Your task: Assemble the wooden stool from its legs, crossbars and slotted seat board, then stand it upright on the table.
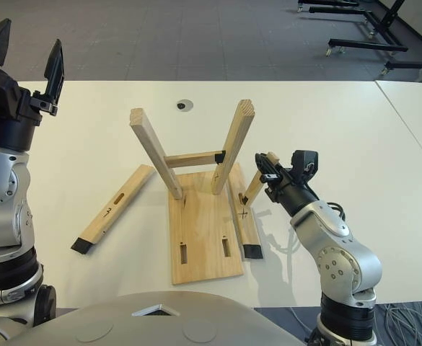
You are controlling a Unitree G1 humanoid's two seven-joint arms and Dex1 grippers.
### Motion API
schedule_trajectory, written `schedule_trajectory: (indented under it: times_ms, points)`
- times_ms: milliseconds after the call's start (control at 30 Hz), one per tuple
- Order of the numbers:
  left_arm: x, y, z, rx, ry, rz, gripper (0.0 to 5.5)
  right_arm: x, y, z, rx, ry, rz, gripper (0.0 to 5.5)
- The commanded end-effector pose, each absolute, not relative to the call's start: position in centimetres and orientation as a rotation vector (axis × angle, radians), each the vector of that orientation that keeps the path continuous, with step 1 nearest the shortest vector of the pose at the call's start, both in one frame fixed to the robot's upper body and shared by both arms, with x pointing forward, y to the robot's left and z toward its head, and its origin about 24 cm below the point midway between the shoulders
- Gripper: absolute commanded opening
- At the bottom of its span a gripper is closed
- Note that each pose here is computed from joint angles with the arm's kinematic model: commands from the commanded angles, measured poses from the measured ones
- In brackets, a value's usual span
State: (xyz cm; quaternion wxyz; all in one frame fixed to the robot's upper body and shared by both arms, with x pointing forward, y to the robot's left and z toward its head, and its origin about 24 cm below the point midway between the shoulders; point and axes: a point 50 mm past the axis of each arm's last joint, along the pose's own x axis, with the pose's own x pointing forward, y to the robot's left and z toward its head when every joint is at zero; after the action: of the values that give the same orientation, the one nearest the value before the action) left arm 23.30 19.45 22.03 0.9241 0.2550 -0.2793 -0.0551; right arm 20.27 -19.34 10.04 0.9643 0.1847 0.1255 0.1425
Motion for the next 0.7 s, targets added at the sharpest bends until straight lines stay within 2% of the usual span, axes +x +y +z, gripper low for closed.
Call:
schedule_trajectory:
  times_ms: [33,200,433,700]
  points:
    - [23.4,19.2,22.4,0.541,-0.587,-0.120,2.97,20.9,-19.5,11.4,0.407,0.215,0.300,0.39]
    - [23.4,19.1,22.3,0.544,-0.589,-0.119,2.97,21.0,-18.8,12.2,0.466,0.207,0.318,0.39]
    - [23.6,19.0,22.4,0.551,-0.581,-0.144,2.97,20.5,-19.0,10.3,0.483,0.264,0.229,0.39]
    - [24.2,18.9,22.7,0.563,-0.583,-0.181,2.97,20.6,-18.0,10.6,0.463,0.220,0.190,0.39]
